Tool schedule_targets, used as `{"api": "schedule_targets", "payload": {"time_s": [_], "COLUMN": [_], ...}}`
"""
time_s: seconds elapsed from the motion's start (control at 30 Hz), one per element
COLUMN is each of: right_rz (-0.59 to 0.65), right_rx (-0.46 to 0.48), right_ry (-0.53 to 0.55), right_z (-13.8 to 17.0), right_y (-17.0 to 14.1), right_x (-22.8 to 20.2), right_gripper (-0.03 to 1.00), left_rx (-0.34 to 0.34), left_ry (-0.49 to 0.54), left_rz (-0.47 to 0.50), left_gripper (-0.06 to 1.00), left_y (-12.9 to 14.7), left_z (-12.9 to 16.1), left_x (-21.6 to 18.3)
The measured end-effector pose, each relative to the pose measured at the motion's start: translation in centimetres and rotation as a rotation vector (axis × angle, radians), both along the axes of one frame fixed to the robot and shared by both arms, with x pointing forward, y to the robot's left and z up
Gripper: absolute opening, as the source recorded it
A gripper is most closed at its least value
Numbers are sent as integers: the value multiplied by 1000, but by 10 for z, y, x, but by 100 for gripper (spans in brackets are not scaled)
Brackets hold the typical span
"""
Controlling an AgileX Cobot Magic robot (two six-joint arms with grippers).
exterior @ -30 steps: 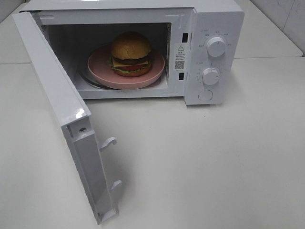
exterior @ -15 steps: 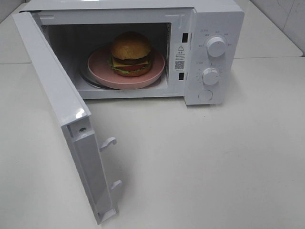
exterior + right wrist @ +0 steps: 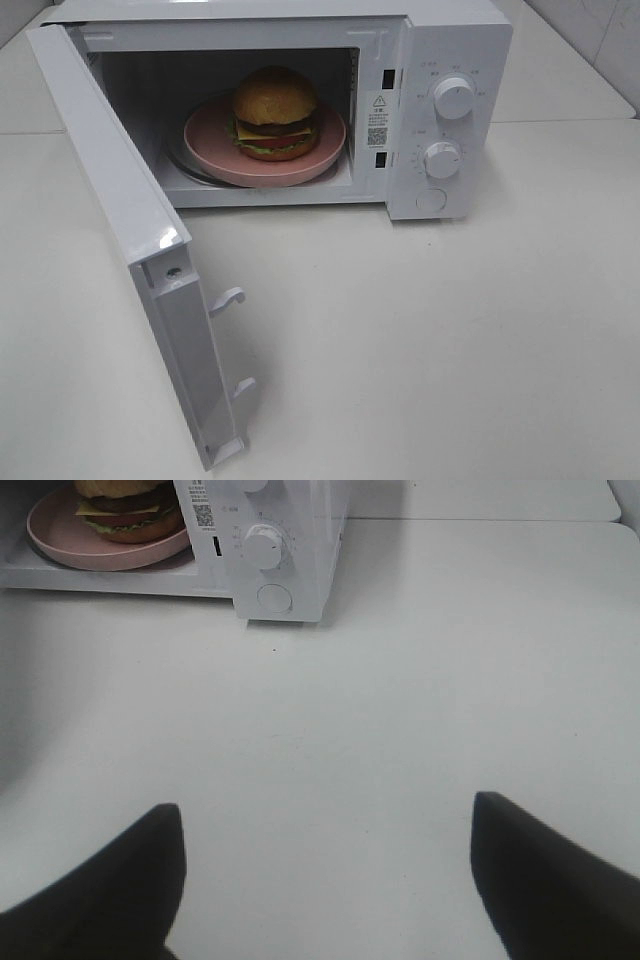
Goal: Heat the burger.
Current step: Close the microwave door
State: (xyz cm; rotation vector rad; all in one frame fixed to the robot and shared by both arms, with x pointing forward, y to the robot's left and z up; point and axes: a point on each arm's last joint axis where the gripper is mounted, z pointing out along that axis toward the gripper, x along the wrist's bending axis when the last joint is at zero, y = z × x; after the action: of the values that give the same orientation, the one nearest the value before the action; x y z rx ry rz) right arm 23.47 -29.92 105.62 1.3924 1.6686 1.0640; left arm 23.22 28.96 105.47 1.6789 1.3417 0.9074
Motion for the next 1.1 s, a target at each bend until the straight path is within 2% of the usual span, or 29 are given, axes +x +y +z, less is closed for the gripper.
{"api": "schedule_targets", "payload": {"time_s": [0.3,0.4,0.43,0.47,0.5,0.6,0.63,0.83,0.9,1.0,1.1], "right_rz": [0,0,0,0,0,0,0,0,0,0,0], "right_rx": [0,0,0,0,0,0,0,0,0,0,0], "right_ry": [0,0,0,0,0,0,0,0,0,0,0], "right_z": [0,0,0,0,0,0,0,0,0,0,0], "right_y": [0,0,0,0,0,0,0,0,0,0,0], "right_x": [0,0,0,0,0,0,0,0,0,0,0], "right_gripper": [74,74,74,74,74,74,74,74,74,74,74], "left_rx": [-41,-60,-79,-79,-94,-113,-135,-167,-127,-110,-85], "left_ry": [-3,-58,-111,-111,-158,-199,-190,-137,-81,-67,-8], "left_rz": [-27,-30,-26,-26,-16,5,12,19,1,-6,-27], "left_gripper": [0,0,0,0,0,0,0,0,0,0,0], "left_y": [-4,-5,-5,-5,-5,-3,-4,-5,-5,-6,-7], "left_z": [1,8,14,14,19,20,16,12,9,8,1], "left_x": [0,0,4,4,11,26,37,59,81,87,110]}}
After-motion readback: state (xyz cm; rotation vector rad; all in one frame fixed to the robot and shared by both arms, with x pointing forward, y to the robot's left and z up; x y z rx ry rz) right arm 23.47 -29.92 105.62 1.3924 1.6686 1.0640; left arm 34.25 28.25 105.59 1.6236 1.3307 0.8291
